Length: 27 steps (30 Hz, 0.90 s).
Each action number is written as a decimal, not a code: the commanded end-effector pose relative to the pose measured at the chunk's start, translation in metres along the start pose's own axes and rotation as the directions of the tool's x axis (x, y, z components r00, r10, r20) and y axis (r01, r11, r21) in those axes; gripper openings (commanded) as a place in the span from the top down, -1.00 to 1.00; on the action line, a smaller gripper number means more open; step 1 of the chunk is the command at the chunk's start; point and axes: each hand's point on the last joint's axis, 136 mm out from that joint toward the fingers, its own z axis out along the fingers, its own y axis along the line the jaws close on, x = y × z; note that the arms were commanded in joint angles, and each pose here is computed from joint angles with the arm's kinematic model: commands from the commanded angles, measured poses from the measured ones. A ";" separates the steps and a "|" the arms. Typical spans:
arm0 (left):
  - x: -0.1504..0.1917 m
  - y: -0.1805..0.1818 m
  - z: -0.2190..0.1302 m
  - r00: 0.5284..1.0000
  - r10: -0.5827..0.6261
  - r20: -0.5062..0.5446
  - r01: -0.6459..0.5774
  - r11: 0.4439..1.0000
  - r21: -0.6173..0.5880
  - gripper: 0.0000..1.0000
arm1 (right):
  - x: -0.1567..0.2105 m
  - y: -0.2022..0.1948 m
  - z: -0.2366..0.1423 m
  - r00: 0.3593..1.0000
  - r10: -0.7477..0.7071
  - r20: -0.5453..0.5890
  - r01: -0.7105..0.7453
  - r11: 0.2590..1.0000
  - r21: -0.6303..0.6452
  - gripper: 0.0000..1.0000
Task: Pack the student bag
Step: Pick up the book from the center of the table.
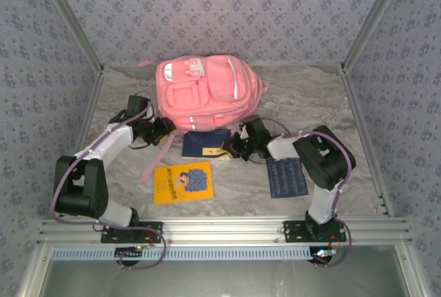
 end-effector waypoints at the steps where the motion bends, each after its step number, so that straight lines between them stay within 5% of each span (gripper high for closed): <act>1: 0.003 -0.036 -0.021 0.974 0.223 0.045 -0.224 0.974 0.032 -0.01 | -0.019 0.001 -0.029 0.991 -0.100 0.085 0.096 0.994 0.052 1.00; 7: 0.015 -0.094 -0.051 0.802 0.583 0.131 -0.584 0.811 -0.033 -0.01 | -0.021 -0.002 -0.091 0.903 -0.421 0.086 0.371 0.865 0.337 1.00; 10: 0.024 -0.123 -0.067 0.645 0.738 0.200 -0.746 0.664 -0.042 -0.02 | -0.018 0.014 -0.117 0.818 -0.568 0.086 0.502 0.779 0.375 1.00; 13: 0.031 -0.147 -0.081 0.471 0.833 0.291 -0.861 0.506 -0.052 -0.02 | -0.011 0.039 -0.140 0.680 -0.723 0.120 0.636 0.664 0.395 1.00; 15: 0.041 -0.162 -0.090 0.345 0.870 0.352 -0.922 0.385 -0.048 -0.03 | 0.003 0.062 -0.150 0.517 -0.846 0.125 0.762 0.522 0.382 1.00; 20: 0.066 -0.180 -0.094 0.138 0.921 0.365 -0.990 0.133 0.041 0.07 | 0.051 0.099 -0.169 0.128 -0.985 0.120 0.953 0.156 0.261 1.00; 24: 0.083 -0.191 -0.095 0.037 0.919 0.393 -0.993 -0.009 0.115 0.07 | 0.066 0.104 -0.179 0.007 -0.996 0.089 0.977 0.026 0.214 1.00; 27: 0.095 -0.196 -0.100 -0.007 0.907 0.421 -0.984 -0.081 0.158 0.04 | 0.070 0.104 -0.180 -0.016 -0.998 0.059 0.980 -0.004 0.200 1.00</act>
